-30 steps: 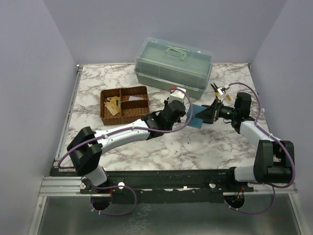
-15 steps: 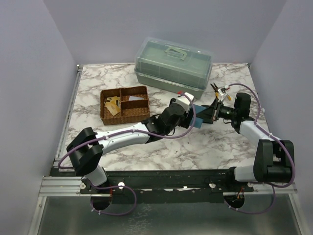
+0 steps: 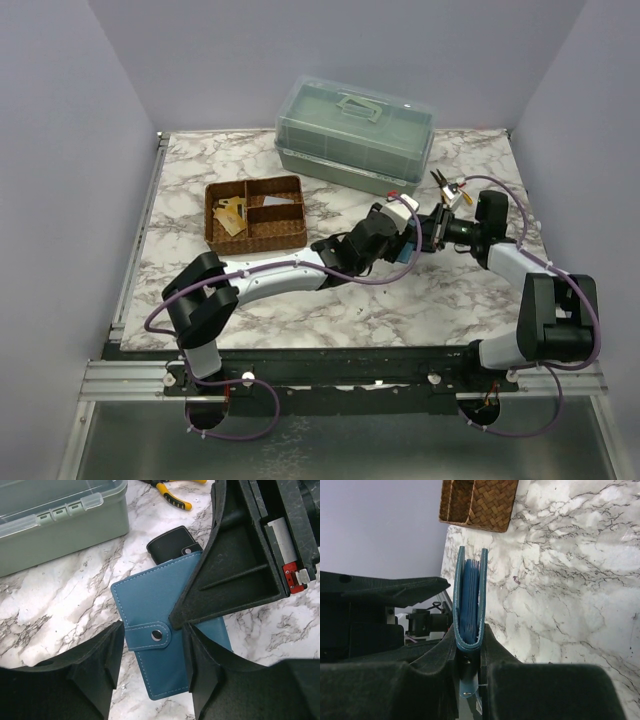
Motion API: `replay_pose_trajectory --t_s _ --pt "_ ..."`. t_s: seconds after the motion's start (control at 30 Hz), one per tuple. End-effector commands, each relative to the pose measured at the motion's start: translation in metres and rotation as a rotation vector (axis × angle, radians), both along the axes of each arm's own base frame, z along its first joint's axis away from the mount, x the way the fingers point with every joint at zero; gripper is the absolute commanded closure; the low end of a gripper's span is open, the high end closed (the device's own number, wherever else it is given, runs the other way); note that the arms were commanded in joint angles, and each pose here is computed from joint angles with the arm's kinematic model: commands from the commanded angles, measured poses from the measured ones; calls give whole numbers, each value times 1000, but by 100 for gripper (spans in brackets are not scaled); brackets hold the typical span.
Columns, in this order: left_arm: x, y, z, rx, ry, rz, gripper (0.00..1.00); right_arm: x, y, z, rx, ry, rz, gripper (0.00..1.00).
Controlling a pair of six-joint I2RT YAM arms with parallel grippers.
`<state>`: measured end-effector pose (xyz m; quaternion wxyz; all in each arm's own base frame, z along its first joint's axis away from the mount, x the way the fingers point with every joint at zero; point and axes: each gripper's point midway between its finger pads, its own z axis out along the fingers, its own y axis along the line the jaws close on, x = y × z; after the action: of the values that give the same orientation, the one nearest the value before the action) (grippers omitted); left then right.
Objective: Take the credit cards out of the card holder
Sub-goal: Open the card holder at the center of the board.
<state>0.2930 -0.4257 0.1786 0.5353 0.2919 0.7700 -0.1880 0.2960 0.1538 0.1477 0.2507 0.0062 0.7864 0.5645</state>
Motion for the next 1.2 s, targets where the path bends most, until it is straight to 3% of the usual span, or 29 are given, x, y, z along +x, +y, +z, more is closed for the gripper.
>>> replay_pose_trajectory --t_s 0.0,0.23,0.67,0.87,1.17 --pt "6 -5 0 28 -11 29 47 8 0 9 16 27 -12 100" --pt "11 -1 -13 101 -6 72 57 9 -1 9 13 29 -19 100" --pt "3 4 -5 65 3 51 54 10 -1 8 17 39 -14 100" --pt "12 7 -11 123 -26 80 55 8 0 8 21 36 -7 100" --pt "24 24 -23 233 -63 163 70 7 1 11 32 29 7 100"
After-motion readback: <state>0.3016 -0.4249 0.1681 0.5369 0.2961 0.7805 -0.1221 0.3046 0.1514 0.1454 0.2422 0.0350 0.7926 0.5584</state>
